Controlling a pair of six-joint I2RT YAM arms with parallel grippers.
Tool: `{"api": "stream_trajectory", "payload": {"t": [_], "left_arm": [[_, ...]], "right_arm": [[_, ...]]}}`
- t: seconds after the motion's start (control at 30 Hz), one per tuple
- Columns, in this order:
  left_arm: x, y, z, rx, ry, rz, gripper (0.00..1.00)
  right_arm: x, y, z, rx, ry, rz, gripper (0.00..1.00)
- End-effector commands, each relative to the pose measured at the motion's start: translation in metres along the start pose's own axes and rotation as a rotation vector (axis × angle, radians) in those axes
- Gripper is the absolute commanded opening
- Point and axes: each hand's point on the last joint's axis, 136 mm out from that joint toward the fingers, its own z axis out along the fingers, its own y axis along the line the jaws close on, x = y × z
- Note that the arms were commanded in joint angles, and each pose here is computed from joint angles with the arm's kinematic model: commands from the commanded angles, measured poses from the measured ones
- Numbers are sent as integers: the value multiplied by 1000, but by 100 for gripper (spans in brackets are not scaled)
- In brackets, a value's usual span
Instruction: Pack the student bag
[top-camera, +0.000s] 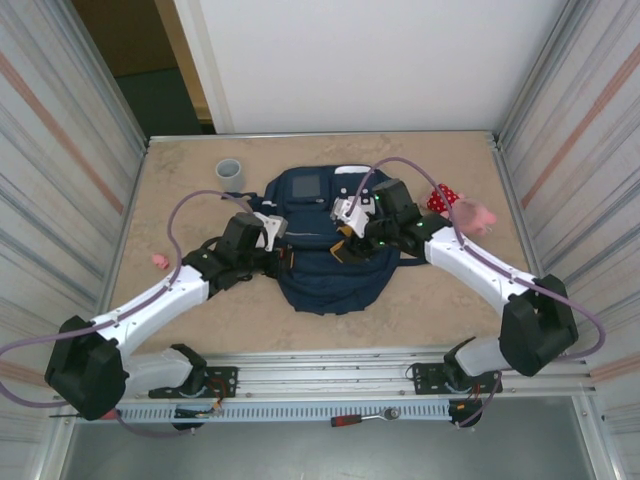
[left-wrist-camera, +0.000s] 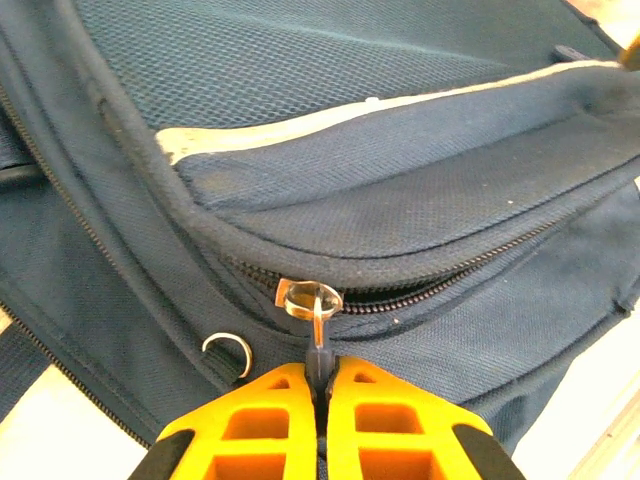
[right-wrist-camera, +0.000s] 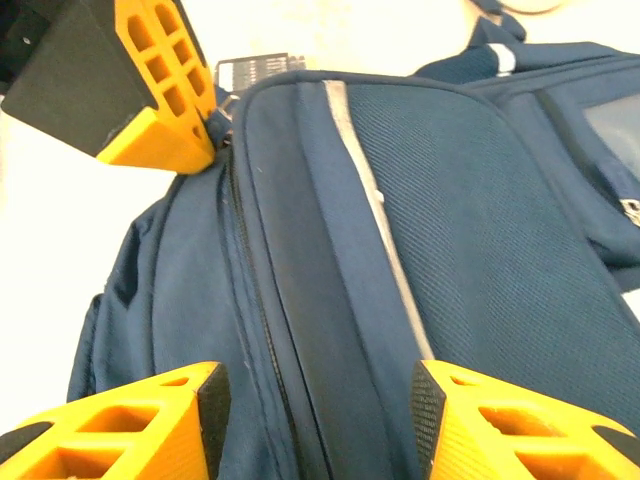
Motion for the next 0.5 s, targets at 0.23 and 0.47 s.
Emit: {"api": "stream_trajectory", "payload": {"t": [0.23, 0.47], "left_arm": [[-30, -30, -14, 121, -91, 100, 0], [-22, 17, -10, -30, -72, 29, 0]], "right_arm": [[-19, -7, 30, -16, 17, -36, 37], [-27, 9, 0, -103, -39, -71, 0]]}}
